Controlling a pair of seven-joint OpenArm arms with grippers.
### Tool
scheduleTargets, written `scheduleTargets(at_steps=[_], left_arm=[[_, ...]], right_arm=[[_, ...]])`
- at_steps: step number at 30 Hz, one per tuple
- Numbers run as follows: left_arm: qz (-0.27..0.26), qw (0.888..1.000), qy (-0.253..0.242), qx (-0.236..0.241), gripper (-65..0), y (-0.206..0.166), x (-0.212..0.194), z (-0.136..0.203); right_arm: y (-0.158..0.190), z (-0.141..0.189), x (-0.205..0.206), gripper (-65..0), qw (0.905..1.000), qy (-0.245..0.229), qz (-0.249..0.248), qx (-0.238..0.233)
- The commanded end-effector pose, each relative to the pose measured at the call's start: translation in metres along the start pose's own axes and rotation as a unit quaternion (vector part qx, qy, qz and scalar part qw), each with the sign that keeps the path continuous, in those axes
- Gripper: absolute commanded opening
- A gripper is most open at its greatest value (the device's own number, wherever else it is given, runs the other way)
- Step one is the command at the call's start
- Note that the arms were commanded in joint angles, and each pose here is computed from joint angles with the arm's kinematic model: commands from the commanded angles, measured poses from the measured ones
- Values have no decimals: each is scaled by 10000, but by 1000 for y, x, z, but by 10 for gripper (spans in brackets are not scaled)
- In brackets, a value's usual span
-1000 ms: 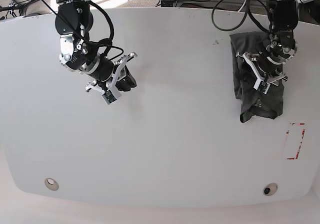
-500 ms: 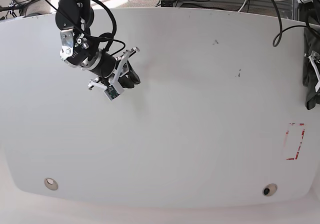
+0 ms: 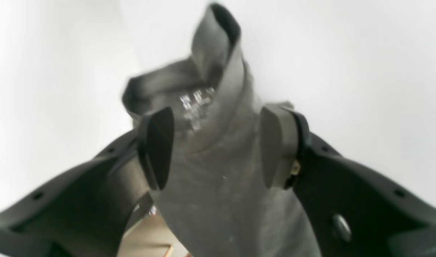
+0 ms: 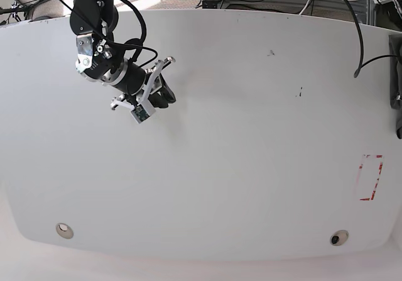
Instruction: Fold the T-shirt properly
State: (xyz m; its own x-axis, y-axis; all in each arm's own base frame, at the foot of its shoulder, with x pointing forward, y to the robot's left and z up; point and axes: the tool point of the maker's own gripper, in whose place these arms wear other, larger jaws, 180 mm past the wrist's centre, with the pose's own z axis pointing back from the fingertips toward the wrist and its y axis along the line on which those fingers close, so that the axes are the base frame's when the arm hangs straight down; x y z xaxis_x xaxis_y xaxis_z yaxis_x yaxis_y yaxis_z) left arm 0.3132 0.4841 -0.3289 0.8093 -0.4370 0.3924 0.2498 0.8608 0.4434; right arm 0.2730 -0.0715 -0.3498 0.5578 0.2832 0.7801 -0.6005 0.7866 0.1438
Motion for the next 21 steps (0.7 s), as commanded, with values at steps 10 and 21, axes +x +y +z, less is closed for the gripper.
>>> scheduleTargets(at_steps=[10,21], left_arm=[[-720,9754,-2008,-552,-299,-127,98,31],[866,9283,-3569,-583,-299,-217,104,61]], right_arm=[[-14,0,13,-542,9896,-637,768,-1039],[-31,32,-31,-541,9740,-1217,213,-1902]])
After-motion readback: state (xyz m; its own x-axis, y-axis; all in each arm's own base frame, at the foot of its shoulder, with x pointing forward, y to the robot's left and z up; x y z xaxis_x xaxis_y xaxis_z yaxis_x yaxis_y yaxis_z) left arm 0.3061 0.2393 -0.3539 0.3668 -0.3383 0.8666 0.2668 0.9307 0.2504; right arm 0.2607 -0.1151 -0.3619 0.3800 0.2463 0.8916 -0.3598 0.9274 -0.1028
